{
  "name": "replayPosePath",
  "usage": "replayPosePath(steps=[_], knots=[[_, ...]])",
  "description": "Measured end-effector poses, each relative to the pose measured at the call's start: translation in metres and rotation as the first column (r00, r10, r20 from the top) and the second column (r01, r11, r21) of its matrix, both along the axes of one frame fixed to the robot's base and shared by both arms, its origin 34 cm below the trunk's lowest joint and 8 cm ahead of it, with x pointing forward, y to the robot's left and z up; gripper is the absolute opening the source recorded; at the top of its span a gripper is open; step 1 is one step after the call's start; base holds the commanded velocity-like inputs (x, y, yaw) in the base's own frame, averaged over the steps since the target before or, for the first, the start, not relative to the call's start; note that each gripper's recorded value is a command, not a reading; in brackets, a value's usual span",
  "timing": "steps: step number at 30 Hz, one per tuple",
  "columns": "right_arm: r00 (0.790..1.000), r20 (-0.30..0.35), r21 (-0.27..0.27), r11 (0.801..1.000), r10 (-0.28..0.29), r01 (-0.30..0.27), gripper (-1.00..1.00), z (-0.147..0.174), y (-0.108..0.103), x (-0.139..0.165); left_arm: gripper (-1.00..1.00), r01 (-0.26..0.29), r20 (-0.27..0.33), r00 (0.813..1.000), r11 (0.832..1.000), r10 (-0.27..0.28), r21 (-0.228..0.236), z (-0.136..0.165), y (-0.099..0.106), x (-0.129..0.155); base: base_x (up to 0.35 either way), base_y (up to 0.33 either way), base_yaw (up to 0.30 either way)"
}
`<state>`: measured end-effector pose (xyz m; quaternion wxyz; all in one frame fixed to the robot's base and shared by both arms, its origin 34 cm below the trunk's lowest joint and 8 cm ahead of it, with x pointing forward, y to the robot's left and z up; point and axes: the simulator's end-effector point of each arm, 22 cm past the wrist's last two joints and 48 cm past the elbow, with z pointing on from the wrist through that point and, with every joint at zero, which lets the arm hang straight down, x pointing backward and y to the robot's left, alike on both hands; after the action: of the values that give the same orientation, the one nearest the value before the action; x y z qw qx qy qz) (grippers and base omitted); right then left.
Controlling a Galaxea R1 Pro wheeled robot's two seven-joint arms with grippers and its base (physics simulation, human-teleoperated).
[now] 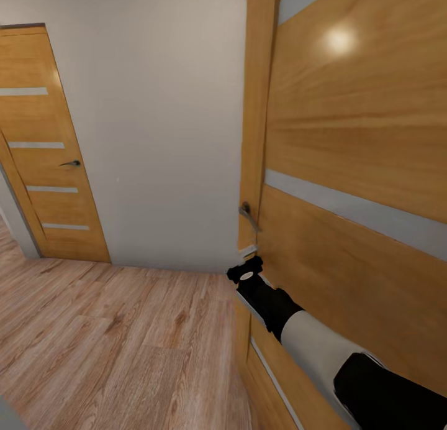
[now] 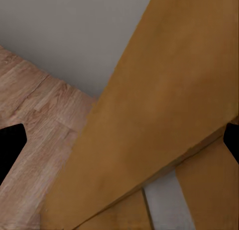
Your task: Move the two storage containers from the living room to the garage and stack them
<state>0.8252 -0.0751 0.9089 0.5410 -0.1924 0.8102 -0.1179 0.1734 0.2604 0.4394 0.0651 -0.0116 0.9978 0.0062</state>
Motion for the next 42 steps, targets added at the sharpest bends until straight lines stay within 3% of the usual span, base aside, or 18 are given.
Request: replayPosePath(steps=[5, 13, 20, 28, 37, 42], knots=[[0.999, -0.023, -0.031, 0.999, -0.037, 0.037, 1.00, -0.021, -0.022, 0.002, 1.00, 0.000, 0.000, 1.000, 1.000, 0.000, 0.000, 0.000, 0.000, 0.000, 0.000, 0.000, 0.000], [0.998, -0.009, -0.029, 0.998, -0.056, 0.056, 1.00, -0.024, -0.031, 0.005, 1.00, 0.000, 0.000, 1.000, 1.000, 0.000, 0.000, 0.000, 0.000, 0.000, 0.000, 0.000, 0.000], [0.994, 0.050, -0.013, 0.995, -0.100, 0.100, 1.00, 0.003, -0.043, 0.019, 1.00, 0.000, 0.000, 1.000, 1.000, 0.000, 0.000, 0.000, 0.000, 0.000, 0.000, 0.000, 0.000], [0.984, 0.073, -0.003, 0.987, -0.163, 0.163, 1.00, 0.020, -0.069, 0.034, 1.00, 0.001, 0.000, 1.000, 1.000, -0.001, 0.000, 0.000, 0.000, 0.000, 0.000, 0.000, 0.000], [0.966, 0.112, -0.028, 0.971, -0.231, 0.236, 1.00, 0.045, -0.127, 0.052, 1.00, 0.001, 0.000, 1.000, 1.000, -0.001, 0.000, 0.000, 0.000, 0.000, 0.000, 0.000, 0.000], [0.952, 0.129, -0.066, 0.955, -0.278, 0.288, 1.00, 0.050, -0.175, 0.055, 1.00, 0.001, 0.000, 1.000, 1.000, -0.001, 0.000, 0.000, 0.000, 0.000, 0.000, 0.000, 0.000]])
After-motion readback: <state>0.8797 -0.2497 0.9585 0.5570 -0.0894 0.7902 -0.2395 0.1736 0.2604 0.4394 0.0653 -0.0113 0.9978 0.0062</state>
